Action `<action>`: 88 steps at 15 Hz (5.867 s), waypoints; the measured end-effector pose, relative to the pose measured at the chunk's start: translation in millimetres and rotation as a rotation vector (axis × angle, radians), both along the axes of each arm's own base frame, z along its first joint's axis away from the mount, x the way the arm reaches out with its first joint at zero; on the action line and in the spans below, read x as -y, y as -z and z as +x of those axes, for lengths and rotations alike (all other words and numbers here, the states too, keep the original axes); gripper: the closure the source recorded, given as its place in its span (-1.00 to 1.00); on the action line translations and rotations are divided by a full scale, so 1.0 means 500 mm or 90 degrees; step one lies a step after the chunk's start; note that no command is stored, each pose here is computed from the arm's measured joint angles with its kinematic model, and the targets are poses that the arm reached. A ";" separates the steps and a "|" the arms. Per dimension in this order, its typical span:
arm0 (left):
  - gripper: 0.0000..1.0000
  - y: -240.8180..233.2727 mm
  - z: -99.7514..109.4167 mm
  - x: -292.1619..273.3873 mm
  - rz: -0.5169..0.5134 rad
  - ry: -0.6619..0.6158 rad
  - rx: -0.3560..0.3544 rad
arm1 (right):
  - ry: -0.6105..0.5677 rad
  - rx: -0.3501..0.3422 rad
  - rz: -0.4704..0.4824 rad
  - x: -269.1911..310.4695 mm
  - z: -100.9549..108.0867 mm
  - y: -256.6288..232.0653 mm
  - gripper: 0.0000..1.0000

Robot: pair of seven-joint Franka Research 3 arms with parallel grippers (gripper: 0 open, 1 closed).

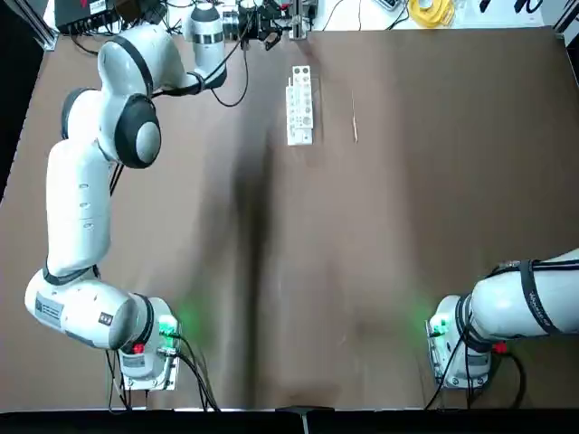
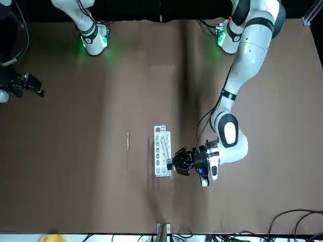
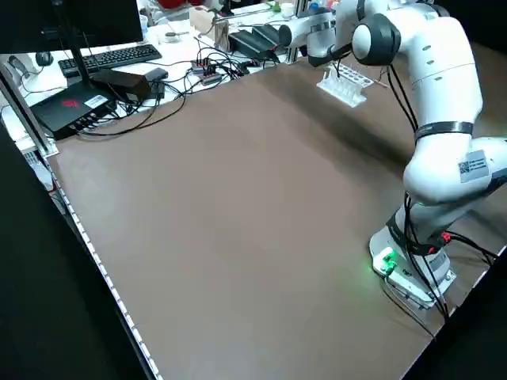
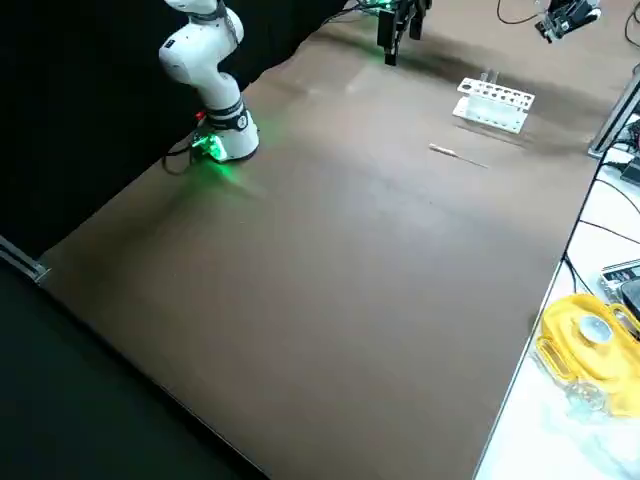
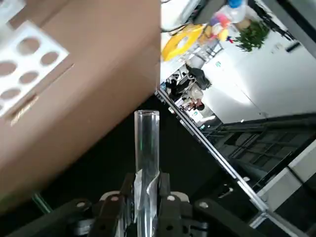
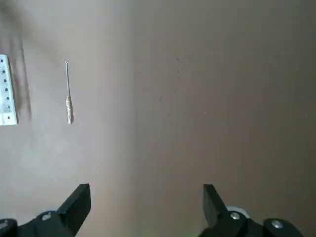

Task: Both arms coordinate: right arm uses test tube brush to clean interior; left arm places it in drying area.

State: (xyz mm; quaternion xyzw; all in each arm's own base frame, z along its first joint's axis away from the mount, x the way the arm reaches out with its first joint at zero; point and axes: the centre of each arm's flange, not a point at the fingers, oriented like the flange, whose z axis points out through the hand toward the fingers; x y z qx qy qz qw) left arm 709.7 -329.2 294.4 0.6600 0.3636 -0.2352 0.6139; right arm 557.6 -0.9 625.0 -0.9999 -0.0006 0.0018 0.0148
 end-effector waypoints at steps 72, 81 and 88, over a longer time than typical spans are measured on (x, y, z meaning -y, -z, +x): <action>0.54 0.356 -0.051 -0.017 -0.144 -0.021 -0.388 | -0.006 -0.014 0.000 -0.010 0.004 0.016 -1.00; 0.54 0.368 -0.054 -0.013 -0.142 -0.019 -0.391 | -0.006 -0.014 0.000 -0.010 0.004 0.016 -1.00; 0.54 0.372 -0.054 -0.015 -0.142 -0.020 -0.392 | -0.008 -0.014 0.000 -0.013 0.004 0.016 -1.00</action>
